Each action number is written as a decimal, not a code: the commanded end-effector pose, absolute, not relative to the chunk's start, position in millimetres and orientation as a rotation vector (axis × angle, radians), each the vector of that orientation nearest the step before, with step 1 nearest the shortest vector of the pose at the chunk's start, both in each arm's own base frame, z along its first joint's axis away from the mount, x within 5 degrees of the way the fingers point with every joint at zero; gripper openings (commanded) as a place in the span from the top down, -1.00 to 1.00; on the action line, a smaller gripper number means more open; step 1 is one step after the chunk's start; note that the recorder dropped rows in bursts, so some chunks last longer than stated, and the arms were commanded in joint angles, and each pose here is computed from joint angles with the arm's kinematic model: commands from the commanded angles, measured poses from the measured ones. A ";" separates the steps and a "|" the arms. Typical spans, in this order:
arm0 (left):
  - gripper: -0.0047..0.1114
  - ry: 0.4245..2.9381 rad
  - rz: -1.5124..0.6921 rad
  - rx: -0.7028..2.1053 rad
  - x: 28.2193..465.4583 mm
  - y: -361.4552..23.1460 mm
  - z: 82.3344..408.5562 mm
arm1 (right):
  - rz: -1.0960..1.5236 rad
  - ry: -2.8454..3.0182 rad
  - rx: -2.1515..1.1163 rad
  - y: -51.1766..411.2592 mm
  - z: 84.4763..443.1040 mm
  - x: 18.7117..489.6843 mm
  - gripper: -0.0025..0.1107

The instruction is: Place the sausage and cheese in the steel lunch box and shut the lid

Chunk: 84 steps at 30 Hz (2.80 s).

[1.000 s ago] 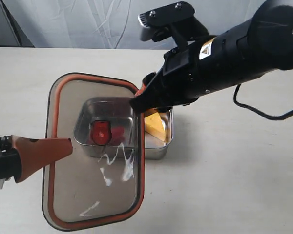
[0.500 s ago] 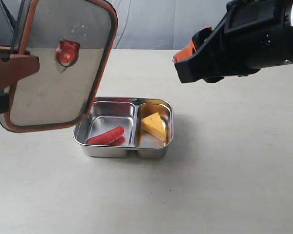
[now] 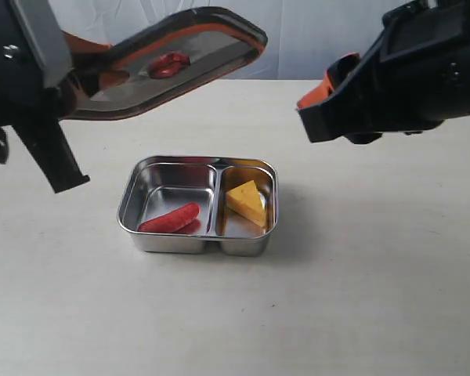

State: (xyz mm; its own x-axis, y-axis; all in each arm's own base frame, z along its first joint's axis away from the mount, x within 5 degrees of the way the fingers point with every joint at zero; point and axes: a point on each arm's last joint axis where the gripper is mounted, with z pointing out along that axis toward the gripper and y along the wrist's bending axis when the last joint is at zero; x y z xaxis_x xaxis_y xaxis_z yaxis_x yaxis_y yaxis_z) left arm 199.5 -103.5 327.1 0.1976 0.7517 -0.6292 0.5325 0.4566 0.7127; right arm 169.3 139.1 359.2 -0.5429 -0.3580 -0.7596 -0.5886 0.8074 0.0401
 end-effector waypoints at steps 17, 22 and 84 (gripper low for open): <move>0.92 1.384 0.807 1.397 227.2 -162.8 226.5 | -0.151 2.105 -0.183 -12.0 376.7 67.5 0.96; 0.92 1.383 0.863 1.390 210.7 -180.3 211.2 | -0.140 2.058 -0.136 -25.4 367.5 54.5 0.96; 0.92 1.311 1.100 1.447 192.8 -219.0 117.3 | -0.089 1.887 0.005 -69.5 313.8 10.6 0.97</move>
